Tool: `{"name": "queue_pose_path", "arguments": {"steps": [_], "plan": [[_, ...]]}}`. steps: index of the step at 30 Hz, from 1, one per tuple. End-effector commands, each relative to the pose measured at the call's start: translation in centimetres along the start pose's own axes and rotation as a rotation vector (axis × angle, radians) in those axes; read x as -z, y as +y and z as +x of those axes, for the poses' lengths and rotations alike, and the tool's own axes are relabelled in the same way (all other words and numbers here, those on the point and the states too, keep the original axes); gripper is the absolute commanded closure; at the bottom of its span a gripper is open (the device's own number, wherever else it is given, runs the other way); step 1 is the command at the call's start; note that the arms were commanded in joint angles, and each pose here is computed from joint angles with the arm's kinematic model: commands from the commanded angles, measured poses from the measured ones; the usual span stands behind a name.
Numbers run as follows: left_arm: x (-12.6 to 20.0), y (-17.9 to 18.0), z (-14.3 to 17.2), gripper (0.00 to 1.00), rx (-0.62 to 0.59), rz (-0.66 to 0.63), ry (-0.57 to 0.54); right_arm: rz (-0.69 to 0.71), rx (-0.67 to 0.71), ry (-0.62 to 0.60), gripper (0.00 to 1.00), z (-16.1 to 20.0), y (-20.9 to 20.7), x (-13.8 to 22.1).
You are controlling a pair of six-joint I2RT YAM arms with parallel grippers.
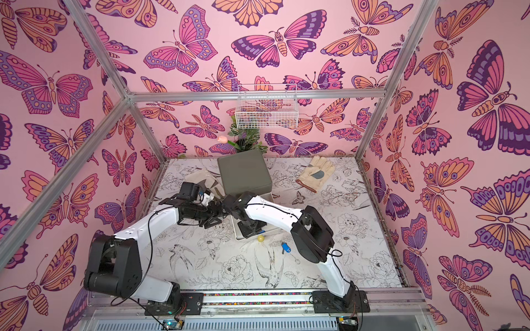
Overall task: Take the keys out of the drawer
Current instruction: Pick up the key from the drawer.
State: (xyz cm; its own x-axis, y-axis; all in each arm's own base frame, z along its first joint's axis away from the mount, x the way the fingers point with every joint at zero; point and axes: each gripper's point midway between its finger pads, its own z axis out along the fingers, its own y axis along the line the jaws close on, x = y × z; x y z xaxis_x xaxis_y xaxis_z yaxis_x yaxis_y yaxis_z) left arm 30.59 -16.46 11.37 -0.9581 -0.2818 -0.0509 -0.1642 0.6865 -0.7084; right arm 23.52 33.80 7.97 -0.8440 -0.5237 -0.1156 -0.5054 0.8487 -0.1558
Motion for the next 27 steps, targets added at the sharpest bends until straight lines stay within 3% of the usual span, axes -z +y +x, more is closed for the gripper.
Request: {"name": "queue_pose_path", "arguments": {"steps": [1, 8, 13, 16, 27], "plan": [[-0.3, 0.5, 0.5, 0.24, 0.012, -0.013, 0.018, 0.062, -0.037, -0.115, 1.0, -1.7, -1.9, 1.8], [-0.5, 0.5, 0.3, 0.25, 0.012, -0.012, 0.022, 0.063, -0.06, -0.242, 1.0, -4.0, -2.9, 4.9], [-0.5, 0.5, 0.2, 0.25, 0.012, -0.012, 0.024, -0.037, -0.045, -0.221, 1.0, -4.6, -1.7, 5.0], [-0.5, 0.4, 0.1, 0.25, 0.011, -0.01, 0.021, -0.026, -0.052, -0.236, 1.0, -4.7, -2.1, 5.3], [0.3, -0.2, 0.1, 0.25, 0.004, 0.001, 0.001, -0.003, -0.102, -0.435, 1.0, -5.8, -5.8, 15.1]]}}
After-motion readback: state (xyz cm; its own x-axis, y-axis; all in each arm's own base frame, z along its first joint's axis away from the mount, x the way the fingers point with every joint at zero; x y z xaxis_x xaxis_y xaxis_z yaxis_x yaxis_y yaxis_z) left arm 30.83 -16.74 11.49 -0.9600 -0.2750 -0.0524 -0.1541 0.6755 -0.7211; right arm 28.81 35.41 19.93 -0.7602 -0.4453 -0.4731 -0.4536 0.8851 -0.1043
